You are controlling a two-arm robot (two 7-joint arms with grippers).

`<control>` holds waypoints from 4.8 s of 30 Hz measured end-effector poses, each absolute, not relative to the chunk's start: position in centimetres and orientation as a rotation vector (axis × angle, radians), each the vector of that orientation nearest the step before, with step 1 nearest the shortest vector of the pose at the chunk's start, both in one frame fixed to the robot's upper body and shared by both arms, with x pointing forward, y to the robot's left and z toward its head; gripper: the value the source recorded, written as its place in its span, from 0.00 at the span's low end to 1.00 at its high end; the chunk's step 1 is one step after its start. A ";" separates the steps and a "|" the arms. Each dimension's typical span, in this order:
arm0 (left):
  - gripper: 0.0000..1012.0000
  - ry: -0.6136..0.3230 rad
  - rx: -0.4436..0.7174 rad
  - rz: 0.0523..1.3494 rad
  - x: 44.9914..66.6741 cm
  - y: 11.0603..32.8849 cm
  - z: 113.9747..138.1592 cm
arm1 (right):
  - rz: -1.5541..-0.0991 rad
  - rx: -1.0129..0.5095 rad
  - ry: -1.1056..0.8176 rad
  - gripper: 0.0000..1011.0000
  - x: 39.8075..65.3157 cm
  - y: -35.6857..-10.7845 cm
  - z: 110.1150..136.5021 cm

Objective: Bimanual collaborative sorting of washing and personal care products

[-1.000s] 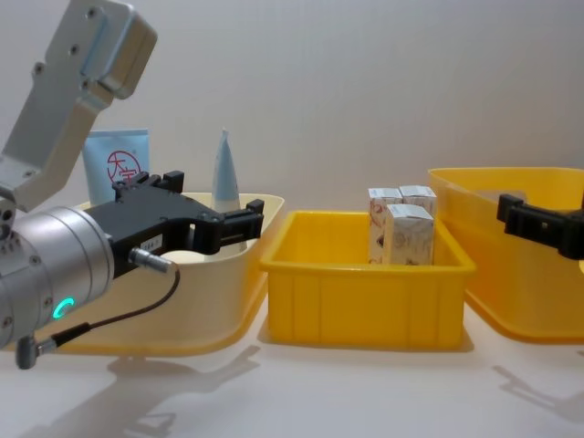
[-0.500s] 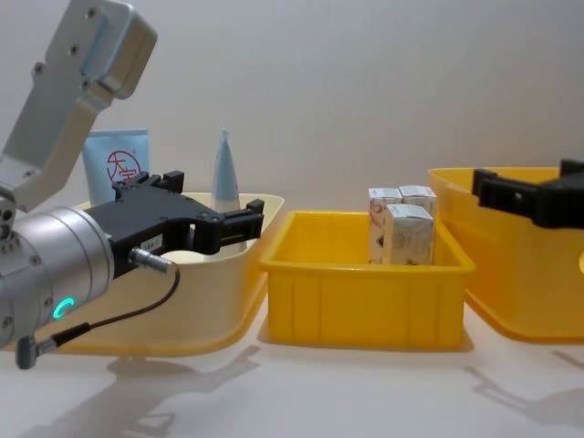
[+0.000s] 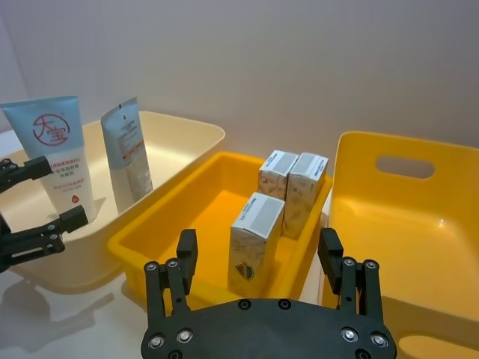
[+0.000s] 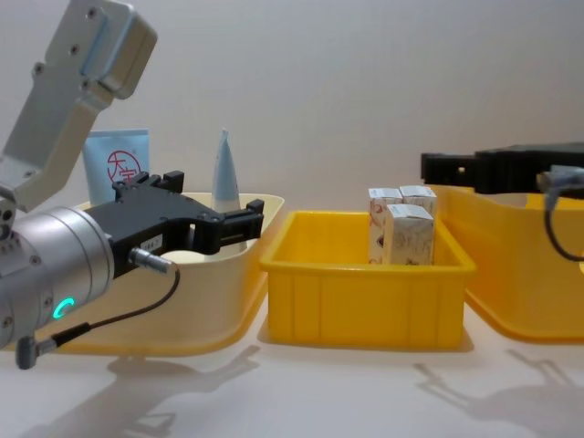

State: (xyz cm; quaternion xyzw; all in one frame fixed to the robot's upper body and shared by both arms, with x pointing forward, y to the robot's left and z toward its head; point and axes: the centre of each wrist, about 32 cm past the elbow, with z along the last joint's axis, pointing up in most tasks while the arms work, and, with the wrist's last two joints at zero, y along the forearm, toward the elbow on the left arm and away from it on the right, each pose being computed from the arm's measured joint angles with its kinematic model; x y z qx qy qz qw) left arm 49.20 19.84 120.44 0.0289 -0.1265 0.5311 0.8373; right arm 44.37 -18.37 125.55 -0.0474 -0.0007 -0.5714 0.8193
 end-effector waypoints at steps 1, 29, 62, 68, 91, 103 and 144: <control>0.99 -0.268 0.061 1.124 49.2 19.8 120.4 | -1.221 -0.115 0.007 0.99 44.4 -18.2 125.7; 0.99 -0.268 0.061 1.124 49.2 19.8 120.4 | -1.312 -0.350 0.142 0.99 50.3 -10.9 128.8; 0.99 -0.268 0.061 1.124 49.2 19.8 120.4 | -1.382 -0.398 0.229 0.99 53.4 -10.6 128.9; 0.99 -0.268 0.061 1.124 49.2 19.8 120.4 | -1.360 -0.391 0.246 0.99 54.1 -10.3 128.9; 0.99 -0.268 0.061 1.124 49.2 19.8 120.4 | -1.363 -0.431 0.263 0.99 55.7 -9.8 128.0; 0.99 -0.268 0.061 1.124 49.2 19.8 120.4 | -1.370 -0.435 0.265 0.81 55.9 -9.7 127.8; 0.99 -0.268 0.061 1.124 49.2 19.8 120.4 | -1.391 -0.273 0.173 0.40 55.2 -11.0 130.1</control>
